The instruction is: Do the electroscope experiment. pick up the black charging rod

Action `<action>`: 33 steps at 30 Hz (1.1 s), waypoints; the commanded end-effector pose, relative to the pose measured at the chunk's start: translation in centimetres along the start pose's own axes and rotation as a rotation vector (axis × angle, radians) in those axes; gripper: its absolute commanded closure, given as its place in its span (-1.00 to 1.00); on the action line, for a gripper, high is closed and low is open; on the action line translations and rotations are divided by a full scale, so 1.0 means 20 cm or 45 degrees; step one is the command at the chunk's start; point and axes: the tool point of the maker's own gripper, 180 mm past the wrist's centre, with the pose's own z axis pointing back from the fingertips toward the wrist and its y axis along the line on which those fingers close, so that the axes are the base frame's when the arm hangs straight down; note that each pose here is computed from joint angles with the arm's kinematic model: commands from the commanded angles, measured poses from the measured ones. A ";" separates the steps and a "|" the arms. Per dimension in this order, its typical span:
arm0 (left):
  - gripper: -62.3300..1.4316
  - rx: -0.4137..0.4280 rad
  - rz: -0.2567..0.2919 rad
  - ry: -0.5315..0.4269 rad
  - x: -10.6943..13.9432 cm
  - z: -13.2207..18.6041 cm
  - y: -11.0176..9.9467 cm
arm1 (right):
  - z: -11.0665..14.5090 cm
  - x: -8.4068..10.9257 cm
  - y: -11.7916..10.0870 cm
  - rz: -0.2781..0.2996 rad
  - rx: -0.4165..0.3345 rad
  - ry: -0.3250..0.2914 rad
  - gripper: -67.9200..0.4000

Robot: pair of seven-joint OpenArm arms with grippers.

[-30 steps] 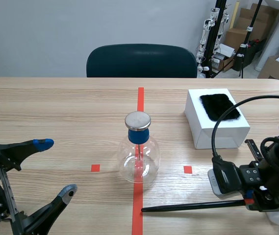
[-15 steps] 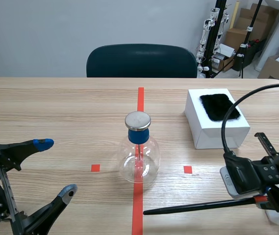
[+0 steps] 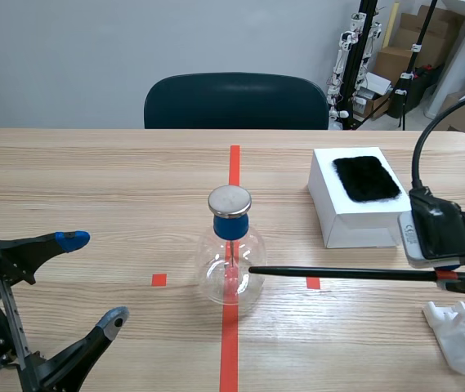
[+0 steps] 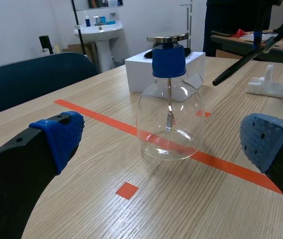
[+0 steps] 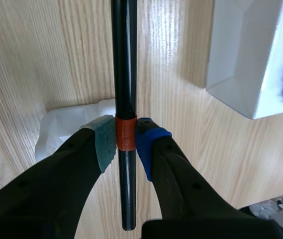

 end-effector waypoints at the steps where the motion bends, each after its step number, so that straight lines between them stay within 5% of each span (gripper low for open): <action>1: -1.00 0.011 -0.018 -0.037 0.04 -0.01 0.02 | 0.04 0.01 -0.03 0.033 -0.036 -0.011 0.97; 16: -1.00 0.011 -0.018 -0.037 0.04 -0.01 0.02 | 0.15 0.03 0.04 0.108 -0.292 -0.002 0.97; 24: -1.00 0.011 -0.018 -0.037 0.04 -0.01 0.02 | 0.27 0.09 0.09 0.077 -0.434 -0.047 0.97; 33: -1.00 0.011 -0.018 -0.037 0.04 -0.01 0.02 | 0.36 0.15 0.18 0.169 -0.562 -0.027 0.97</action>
